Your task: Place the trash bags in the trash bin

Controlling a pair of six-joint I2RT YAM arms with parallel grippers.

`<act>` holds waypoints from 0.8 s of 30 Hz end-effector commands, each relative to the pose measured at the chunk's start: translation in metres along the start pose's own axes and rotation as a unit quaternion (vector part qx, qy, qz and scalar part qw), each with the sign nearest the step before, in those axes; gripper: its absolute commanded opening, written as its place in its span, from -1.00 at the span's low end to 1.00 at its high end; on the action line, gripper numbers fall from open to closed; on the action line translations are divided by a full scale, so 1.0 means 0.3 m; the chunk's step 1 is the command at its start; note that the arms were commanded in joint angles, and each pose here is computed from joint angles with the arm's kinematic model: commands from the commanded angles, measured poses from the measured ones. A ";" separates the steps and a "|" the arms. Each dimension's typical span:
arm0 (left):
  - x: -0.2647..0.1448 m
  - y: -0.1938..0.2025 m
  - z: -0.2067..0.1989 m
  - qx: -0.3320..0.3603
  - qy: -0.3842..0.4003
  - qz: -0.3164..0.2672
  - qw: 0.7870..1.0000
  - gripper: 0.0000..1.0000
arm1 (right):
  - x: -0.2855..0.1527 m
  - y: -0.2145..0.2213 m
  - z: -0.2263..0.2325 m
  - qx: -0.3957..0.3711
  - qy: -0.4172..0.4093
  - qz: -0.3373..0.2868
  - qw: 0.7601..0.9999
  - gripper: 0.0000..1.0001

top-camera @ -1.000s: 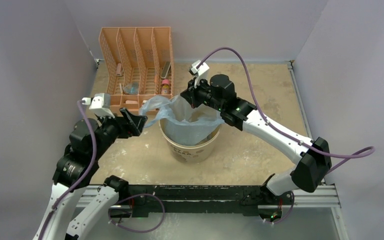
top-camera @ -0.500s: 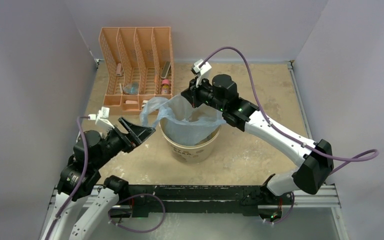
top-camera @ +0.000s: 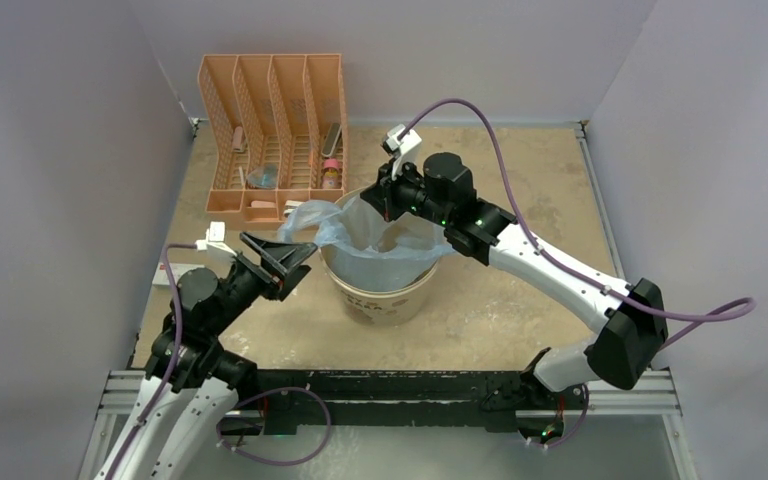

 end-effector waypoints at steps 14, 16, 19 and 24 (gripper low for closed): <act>0.067 -0.079 -0.029 -0.007 0.035 -0.069 0.997 0.01 | -0.060 -0.060 0.077 -0.006 -0.063 -0.036 0.997 -1.00; 0.068 -0.083 -0.026 0.008 0.029 -0.071 0.997 -0.18 | -0.065 -0.065 0.070 -0.008 -0.056 -0.040 0.998 -1.00; 0.070 -0.079 -0.001 0.036 0.006 -0.066 0.997 -0.58 | -0.067 -0.060 0.064 -0.005 -0.049 -0.038 0.998 -1.00; 0.055 -0.057 0.101 0.073 -0.077 -0.041 0.993 -0.99 | -0.046 -0.077 0.020 0.016 -0.002 -0.048 0.999 -1.00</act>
Point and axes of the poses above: each gripper's point midway between its finger pads, its own x axis out along the fingers, its own z axis along the line the jaws close on, y = z × x, the point moved 3 cm from there along -x, back along the fingers, and after that the axes turned 1 degree about x, right-handed, at the moved point
